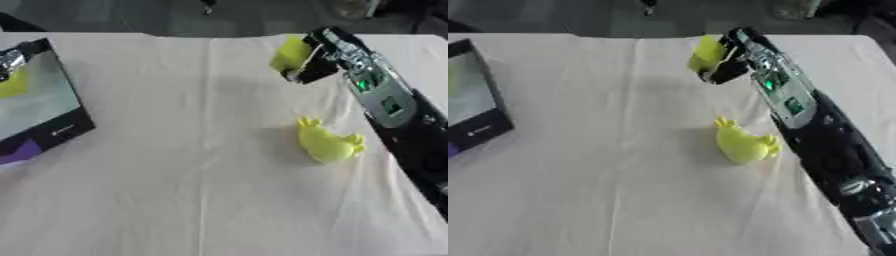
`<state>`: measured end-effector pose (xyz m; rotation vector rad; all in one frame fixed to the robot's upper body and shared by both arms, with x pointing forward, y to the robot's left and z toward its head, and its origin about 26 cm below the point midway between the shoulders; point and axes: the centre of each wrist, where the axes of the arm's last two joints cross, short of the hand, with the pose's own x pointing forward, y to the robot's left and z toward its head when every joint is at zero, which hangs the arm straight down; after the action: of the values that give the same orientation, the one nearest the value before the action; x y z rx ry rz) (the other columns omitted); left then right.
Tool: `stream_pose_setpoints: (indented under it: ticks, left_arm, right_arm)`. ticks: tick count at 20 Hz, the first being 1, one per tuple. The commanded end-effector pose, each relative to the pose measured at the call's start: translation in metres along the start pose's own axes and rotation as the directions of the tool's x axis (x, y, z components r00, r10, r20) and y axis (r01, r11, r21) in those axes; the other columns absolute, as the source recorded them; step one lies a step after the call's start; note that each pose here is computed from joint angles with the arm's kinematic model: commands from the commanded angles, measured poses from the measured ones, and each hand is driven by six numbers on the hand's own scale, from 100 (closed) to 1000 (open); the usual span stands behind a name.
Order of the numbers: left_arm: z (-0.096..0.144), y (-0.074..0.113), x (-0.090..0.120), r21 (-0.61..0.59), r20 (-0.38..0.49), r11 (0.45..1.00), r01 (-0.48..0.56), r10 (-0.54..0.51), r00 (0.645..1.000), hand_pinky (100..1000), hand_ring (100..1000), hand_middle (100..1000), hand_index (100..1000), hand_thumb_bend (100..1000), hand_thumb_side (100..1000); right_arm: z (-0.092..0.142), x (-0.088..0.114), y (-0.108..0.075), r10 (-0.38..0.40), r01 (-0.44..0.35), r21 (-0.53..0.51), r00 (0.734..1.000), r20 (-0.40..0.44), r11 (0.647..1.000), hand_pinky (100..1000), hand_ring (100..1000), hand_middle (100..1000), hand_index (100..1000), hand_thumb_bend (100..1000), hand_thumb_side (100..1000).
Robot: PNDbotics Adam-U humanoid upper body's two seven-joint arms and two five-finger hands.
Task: Pick up the objects with one hand, pass them to the other hand, and then place them into the box on the other side of the table.
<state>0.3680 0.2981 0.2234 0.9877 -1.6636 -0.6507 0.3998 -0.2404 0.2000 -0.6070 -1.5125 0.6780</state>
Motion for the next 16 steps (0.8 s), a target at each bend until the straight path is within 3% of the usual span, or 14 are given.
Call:
stream_pose_setpoints:
  ticks: [1, 7, 8, 9, 14, 16]
  left_arm:
    - [-0.001, 0.017, 0.014, 0.028, 0.064, 1.0, 0.006, -0.008, 0.998, 856, 743, 579, 743, 589, 515]
    - [0.006, 0.027, 0.042, 0.0, 0.177, 1.0, -0.026, 0.026, 0.984, 849, 735, 572, 745, 581, 511]
    - [0.007, 0.028, 0.047, -0.011, 0.196, 0.999, -0.032, 0.034, 0.98, 849, 733, 571, 744, 679, 561]
    - [0.009, 0.03, 0.051, -0.025, 0.214, 0.999, -0.039, 0.043, 0.976, 848, 732, 571, 745, 578, 513]
    - [0.017, 0.036, 0.072, -0.073, 0.29, 0.996, -0.044, 0.063, 0.955, 845, 730, 571, 744, 580, 509]
    - [0.024, 0.039, 0.086, -0.111, 0.358, 0.993, -0.034, 0.072, 0.931, 842, 731, 577, 747, 584, 506]
  right_arm:
    - [0.005, 0.01, -0.008, -0.069, 0.073, -0.046, 0.994, 0.08, 0.996, 690, 558, 523, 581, 417, 100]
    - [0.005, 0.013, 0.011, -0.201, 0.211, -0.036, 0.962, 0.185, 0.977, 670, 540, 527, 586, 430, 100]
    - [0.005, 0.014, 0.014, -0.216, 0.226, -0.029, 0.956, 0.198, 0.974, 664, 538, 528, 586, 526, 100]
    - [0.005, 0.014, 0.018, -0.228, 0.238, -0.023, 0.951, 0.208, 0.971, 663, 538, 528, 586, 431, 100]
    - [0.004, 0.016, 0.031, -0.258, 0.265, 0.002, 0.936, 0.238, 0.964, 660, 536, 528, 586, 431, 100]
    - [0.004, 0.018, 0.038, -0.266, 0.269, 0.022, 0.931, 0.251, 0.963, 661, 537, 531, 589, 433, 100]
